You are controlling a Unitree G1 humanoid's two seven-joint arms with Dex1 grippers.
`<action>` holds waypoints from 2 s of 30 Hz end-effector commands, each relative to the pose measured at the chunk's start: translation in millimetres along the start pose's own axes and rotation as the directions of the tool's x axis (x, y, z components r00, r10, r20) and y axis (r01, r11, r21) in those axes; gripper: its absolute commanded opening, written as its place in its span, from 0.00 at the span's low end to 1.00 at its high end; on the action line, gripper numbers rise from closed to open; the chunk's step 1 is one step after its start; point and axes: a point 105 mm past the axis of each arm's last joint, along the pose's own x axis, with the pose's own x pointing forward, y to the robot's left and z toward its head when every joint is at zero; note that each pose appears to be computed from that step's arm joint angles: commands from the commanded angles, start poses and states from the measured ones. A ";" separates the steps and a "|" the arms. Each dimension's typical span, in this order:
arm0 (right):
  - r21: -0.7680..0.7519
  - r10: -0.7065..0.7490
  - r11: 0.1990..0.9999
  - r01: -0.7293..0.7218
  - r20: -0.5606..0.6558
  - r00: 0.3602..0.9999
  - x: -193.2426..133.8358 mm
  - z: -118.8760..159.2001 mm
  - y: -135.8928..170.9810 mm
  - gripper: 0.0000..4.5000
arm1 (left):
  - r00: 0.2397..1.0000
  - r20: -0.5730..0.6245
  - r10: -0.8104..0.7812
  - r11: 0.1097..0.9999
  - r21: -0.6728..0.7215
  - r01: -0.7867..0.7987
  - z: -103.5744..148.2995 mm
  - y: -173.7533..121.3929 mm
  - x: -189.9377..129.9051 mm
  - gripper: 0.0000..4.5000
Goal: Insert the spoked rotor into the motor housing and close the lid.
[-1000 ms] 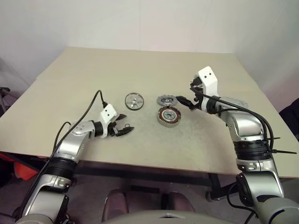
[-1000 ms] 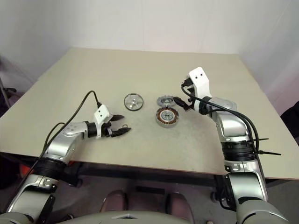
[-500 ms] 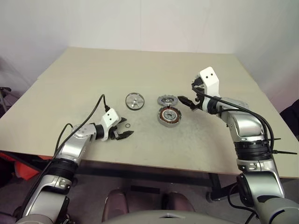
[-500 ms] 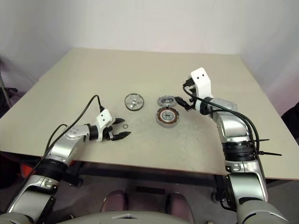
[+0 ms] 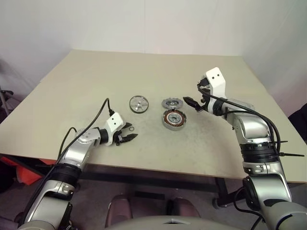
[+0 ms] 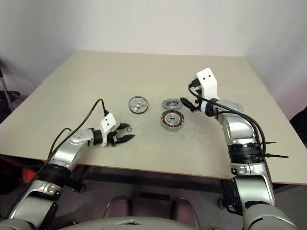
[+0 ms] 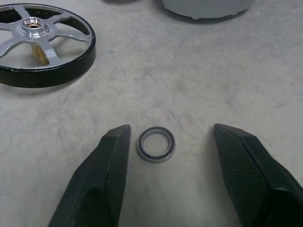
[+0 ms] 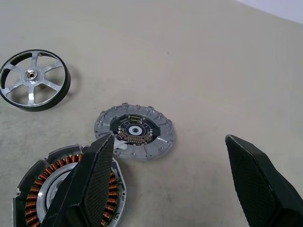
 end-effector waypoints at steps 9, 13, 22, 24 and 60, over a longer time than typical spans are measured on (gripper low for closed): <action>-0.035 -0.022 0.999 0.025 0.069 0.997 -1.7 22.2 -6.1 0.94 | 0.998 -0.012 0.064 0.998 0.017 -0.064 2.0 11.4 -2.5 0.41; -0.039 -0.026 0.999 0.029 0.069 0.997 -1.3 21.9 -6.4 0.94 | 0.998 -0.008 0.066 0.998 0.015 -0.065 3.4 11.4 -1.0 0.41; -0.039 -0.040 0.998 0.043 0.078 0.996 -0.9 24.2 -9.4 0.94 | 0.998 -0.014 0.061 0.998 0.007 -0.060 4.1 11.5 0.7 0.15; -0.039 -0.041 0.998 0.044 0.078 0.996 -0.8 24.1 -9.6 0.94 | 0.997 -0.023 0.069 0.998 0.013 -0.069 2.9 12.4 1.2 0.15; -0.017 -0.241 0.970 0.243 0.065 0.968 -25.0 7.2 -42.7 0.94 | 0.948 0.211 -0.237 0.971 0.019 0.238 128.7 -18.1 110.0 0.15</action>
